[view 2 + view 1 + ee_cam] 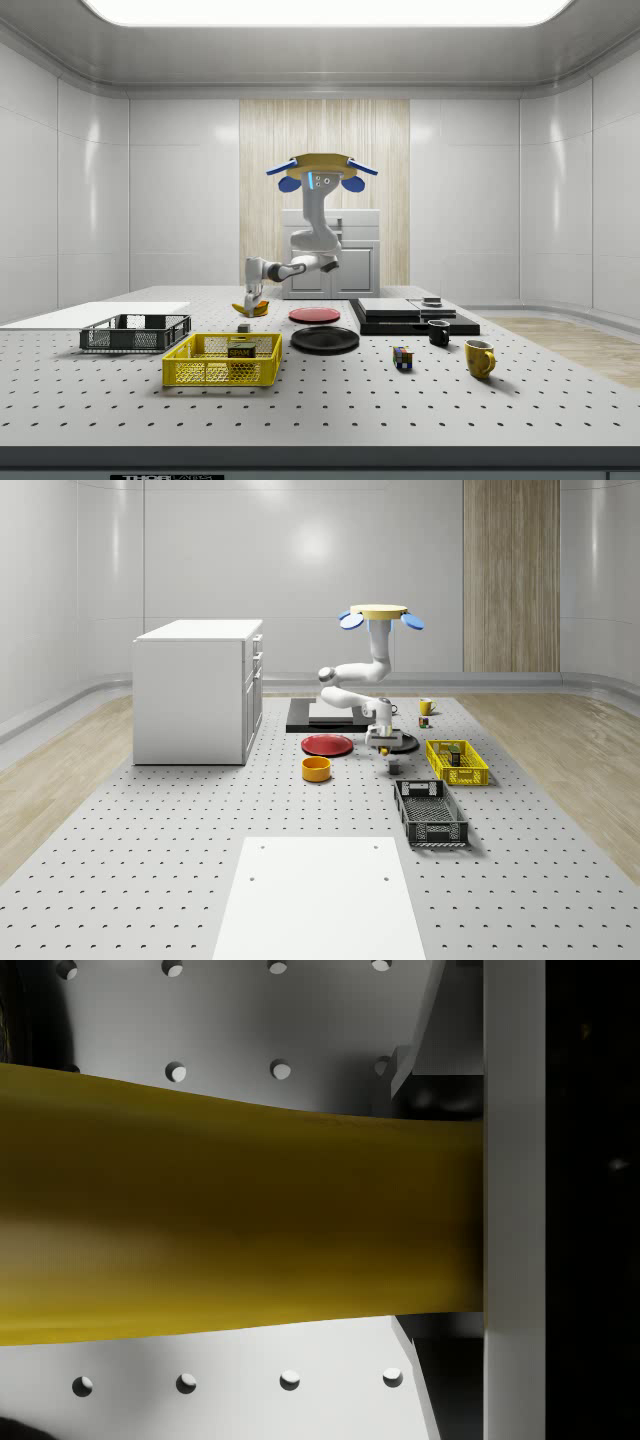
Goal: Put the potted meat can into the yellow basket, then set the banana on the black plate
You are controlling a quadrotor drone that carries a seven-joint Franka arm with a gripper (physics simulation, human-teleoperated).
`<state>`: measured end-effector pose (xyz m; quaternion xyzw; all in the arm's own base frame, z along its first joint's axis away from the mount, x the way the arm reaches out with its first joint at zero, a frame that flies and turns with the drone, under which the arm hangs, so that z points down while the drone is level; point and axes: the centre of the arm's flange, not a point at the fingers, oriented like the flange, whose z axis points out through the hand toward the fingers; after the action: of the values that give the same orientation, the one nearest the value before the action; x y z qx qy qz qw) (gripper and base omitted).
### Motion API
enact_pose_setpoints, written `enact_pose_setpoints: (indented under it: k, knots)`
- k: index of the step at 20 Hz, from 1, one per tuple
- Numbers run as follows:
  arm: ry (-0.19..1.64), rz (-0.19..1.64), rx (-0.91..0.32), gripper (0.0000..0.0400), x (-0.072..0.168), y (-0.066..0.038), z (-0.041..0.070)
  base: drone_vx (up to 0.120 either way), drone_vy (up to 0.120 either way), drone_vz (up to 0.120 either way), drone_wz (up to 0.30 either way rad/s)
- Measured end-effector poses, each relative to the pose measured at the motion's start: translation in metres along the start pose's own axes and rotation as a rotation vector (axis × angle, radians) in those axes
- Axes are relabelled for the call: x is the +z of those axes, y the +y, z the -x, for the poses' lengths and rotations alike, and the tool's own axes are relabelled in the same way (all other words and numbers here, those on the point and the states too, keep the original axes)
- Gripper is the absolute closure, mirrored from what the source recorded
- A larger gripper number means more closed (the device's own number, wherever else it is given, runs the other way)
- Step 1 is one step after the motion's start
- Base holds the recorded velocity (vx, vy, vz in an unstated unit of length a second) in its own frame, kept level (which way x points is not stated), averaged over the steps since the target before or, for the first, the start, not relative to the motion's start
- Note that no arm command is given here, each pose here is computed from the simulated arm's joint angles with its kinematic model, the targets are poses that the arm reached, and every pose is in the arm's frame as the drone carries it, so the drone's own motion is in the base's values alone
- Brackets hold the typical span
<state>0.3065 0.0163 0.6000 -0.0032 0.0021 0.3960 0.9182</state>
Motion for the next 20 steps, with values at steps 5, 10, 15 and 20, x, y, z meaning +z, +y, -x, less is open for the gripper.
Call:
enact_pose_setpoints:
  k: [5,10,15,20]
  knots:
    - [0.000,0.000,0.000,0.0201,0.0000,0.0000,0.0000,-0.120,0.120,0.000,0.000]
    - [0.000,0.000,0.000,0.0201,0.0000,0.0000,0.0000,-0.120,0.120,0.000,0.000]
    - [0.000,0.000,0.000,0.0201,0.0000,0.0000,0.0000,-0.120,0.120,0.000,0.000]
    - [0.000,0.000,0.000,0.0201,0.0000,0.0000,0.0000,-0.120,0.024,0.000,0.000]
